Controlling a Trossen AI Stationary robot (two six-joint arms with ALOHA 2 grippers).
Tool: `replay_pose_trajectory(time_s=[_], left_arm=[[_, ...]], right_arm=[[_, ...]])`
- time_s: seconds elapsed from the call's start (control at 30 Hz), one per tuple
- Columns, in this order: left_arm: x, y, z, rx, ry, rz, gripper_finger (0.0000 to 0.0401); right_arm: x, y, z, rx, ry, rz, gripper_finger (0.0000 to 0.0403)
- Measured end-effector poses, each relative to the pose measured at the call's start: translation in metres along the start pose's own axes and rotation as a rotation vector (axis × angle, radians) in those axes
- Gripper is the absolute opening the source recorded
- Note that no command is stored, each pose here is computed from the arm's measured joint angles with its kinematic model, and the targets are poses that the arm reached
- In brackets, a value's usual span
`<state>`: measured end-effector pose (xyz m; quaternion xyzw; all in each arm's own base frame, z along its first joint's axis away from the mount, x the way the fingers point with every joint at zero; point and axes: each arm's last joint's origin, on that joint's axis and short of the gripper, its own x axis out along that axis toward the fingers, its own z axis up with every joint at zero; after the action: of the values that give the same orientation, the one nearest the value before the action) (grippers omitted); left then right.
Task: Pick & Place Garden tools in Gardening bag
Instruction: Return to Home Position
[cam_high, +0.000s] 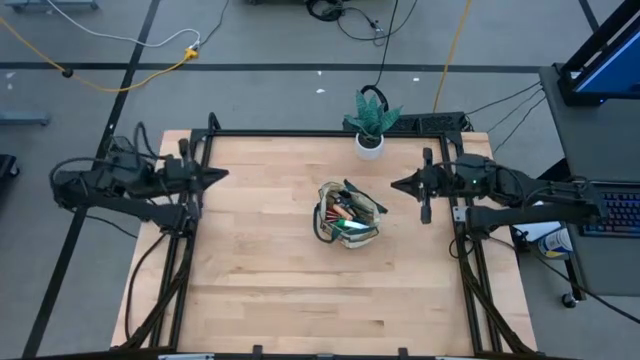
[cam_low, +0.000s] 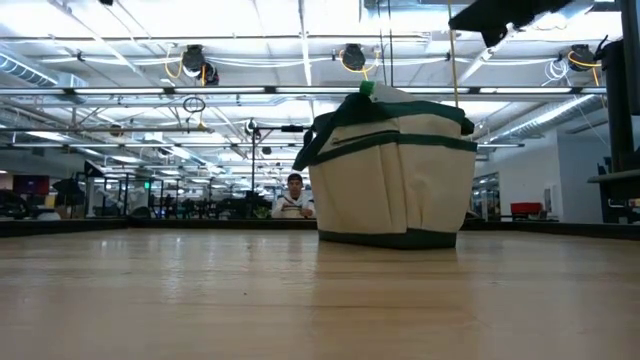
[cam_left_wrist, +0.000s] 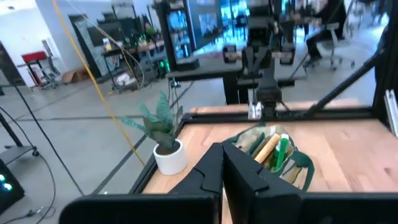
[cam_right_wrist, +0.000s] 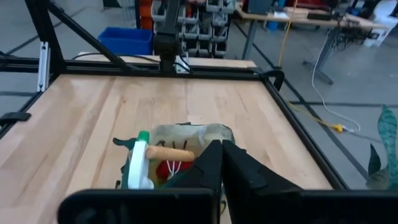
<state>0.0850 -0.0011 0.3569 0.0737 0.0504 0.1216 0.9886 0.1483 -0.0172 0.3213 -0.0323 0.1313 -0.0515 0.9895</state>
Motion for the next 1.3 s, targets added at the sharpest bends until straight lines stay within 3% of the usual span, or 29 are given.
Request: replay_pose_trajectory(time_s=[0.3, 0.6, 0.7, 0.77, 0.93, 1.3], left_arm=[[-0.026, 0.003, -0.043, -0.012, -0.189, -0.050, 0.0007], [-0.014, -0.010, -0.098, 0.077, -0.288, -0.075, 0.0006], [-0.007, -0.018, -0.103, 0.144, -0.360, -0.192, 0.0003], [-0.003, -0.022, -0.110, 0.160, -0.372, -0.214, 0.0007], [0.002, -0.024, -0.117, 0.167, -0.397, -0.183, 0.0004], [0.014, -0.033, -0.143, 0.129, -0.405, -0.199, 0.0006]], right_arm=[[-0.012, 0.003, -0.032, 0.003, -0.060, -0.002, 0.0000], [-0.024, 0.004, -0.053, 0.015, -0.148, -0.004, 0.0000], [-0.022, 0.005, -0.061, 0.021, -0.137, -0.002, 0.0000], [-0.021, 0.006, -0.066, 0.023, -0.132, 0.002, 0.0000], [-0.021, 0.008, -0.072, 0.005, -0.181, 0.061, 0.0000], [-0.019, 0.011, -0.105, 0.038, -0.194, 0.065, 0.0000]])
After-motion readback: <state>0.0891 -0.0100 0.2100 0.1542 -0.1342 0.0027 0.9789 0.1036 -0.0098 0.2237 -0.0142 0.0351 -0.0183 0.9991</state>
